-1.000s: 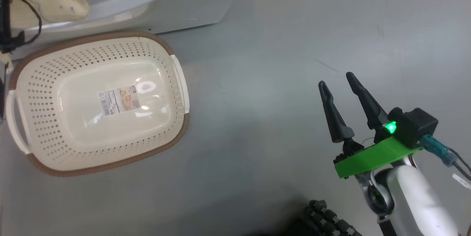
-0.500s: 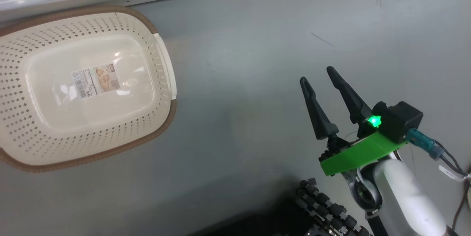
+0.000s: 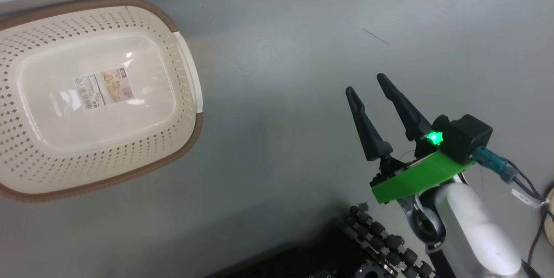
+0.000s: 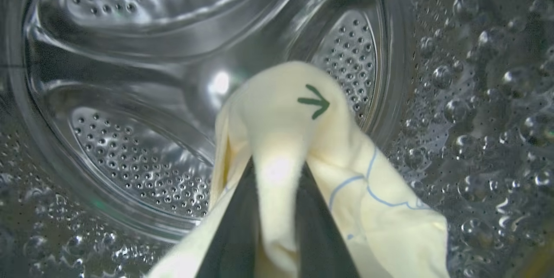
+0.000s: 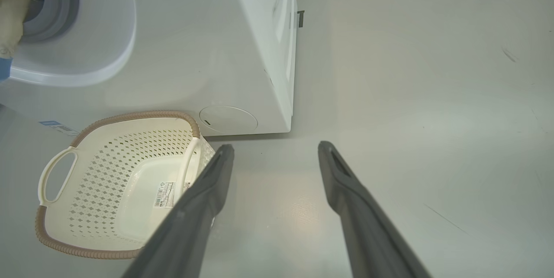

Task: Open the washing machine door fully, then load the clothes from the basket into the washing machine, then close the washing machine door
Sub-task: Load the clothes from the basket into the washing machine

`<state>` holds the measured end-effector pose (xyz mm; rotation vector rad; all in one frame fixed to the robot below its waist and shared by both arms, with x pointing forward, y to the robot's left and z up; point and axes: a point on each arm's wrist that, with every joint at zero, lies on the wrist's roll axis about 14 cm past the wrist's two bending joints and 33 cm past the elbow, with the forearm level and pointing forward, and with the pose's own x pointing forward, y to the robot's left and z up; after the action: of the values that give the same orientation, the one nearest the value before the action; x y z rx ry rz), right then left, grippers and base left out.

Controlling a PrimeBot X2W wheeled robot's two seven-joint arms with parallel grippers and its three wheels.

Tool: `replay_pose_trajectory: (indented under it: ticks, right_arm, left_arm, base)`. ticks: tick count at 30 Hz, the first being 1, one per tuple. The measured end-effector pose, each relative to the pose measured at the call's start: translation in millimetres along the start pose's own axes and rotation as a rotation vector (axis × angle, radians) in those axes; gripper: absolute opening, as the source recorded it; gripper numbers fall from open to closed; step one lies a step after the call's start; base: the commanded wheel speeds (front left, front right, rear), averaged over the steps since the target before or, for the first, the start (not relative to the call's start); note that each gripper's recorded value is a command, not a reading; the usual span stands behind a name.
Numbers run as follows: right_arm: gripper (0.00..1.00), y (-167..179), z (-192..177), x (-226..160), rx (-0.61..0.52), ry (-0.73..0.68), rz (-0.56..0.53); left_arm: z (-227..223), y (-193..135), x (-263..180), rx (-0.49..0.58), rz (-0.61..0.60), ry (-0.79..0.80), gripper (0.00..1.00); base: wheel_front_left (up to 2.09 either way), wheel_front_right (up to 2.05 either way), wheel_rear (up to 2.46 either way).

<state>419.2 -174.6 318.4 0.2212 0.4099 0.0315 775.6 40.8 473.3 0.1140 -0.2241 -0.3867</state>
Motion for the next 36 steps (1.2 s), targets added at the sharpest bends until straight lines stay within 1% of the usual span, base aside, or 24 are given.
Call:
replay_pose_trajectory:
  ticks: [3,5,7,9,10,11,12,13,19,28,36]
  right_arm:
    - [1.00,0.3,2.0,4.3,0.005,-0.008,0.004]
    - [1.00,0.8,4.3,6.4,0.003,-0.014,0.008]
    - [1.00,1.3,5.9,7.1,0.002,-0.019,0.010]
    - [1.00,1.5,6.1,6.6,0.002,-0.019,0.010]
    - [1.00,1.8,6.9,6.3,0.002,-0.021,0.011]
    - [1.00,2.0,7.7,6.1,0.002,-0.023,0.011]
    - [1.00,2.5,8.7,5.9,0.002,-0.025,0.013]
    - [1.00,2.5,8.7,5.9,0.002,-0.025,0.013]
    - [1.00,5.4,13.2,5.7,0.004,-0.038,0.020]
    - [1.00,9.4,22.8,6.1,0.006,-0.065,0.031]
    - [1.00,16.1,38.6,5.1,0.009,-0.109,0.049]
  left_arm:
    - [23.9,2.5,3.2,0.017,0.005,-0.087,0.00]
    - [30.4,2.4,2.4,0.015,0.008,-0.112,0.00]
    - [22.8,4.5,-1.0,0.002,0.020,-0.091,0.00]
    - [1.3,6.4,-7.8,-0.030,0.036,-0.026,0.00]
    - [-9.3,5.8,-12.1,-0.039,0.038,0.006,0.16]
    - [-19.2,5.0,-16.2,-0.044,0.039,0.037,0.44]
    - [-28.3,5.4,-19.5,-0.067,0.050,0.068,0.93]
    - [-28.3,5.4,-19.5,-0.067,0.050,0.068,1.00]
    - [-45.1,7.6,-28.1,-0.106,0.074,0.149,1.00]
    - [-28.0,9.8,-31.3,-0.120,0.079,0.139,1.00]
    - [-33.1,0.3,-56.6,-0.166,0.087,0.207,1.00]
  base:
    - [0.00,0.00,0.00]
    - [0.00,0.00,0.00]
    - [0.00,0.00,0.00]
    - [0.00,0.00,0.00]
    - [0.00,0.00,0.00]
    - [0.00,0.00,0.00]
    - [0.00,0.00,0.00]
    - [0.00,0.00,0.00]
    - [0.00,0.00,0.00]
    - [0.00,0.00,0.00]
    - [0.00,0.00,0.00]
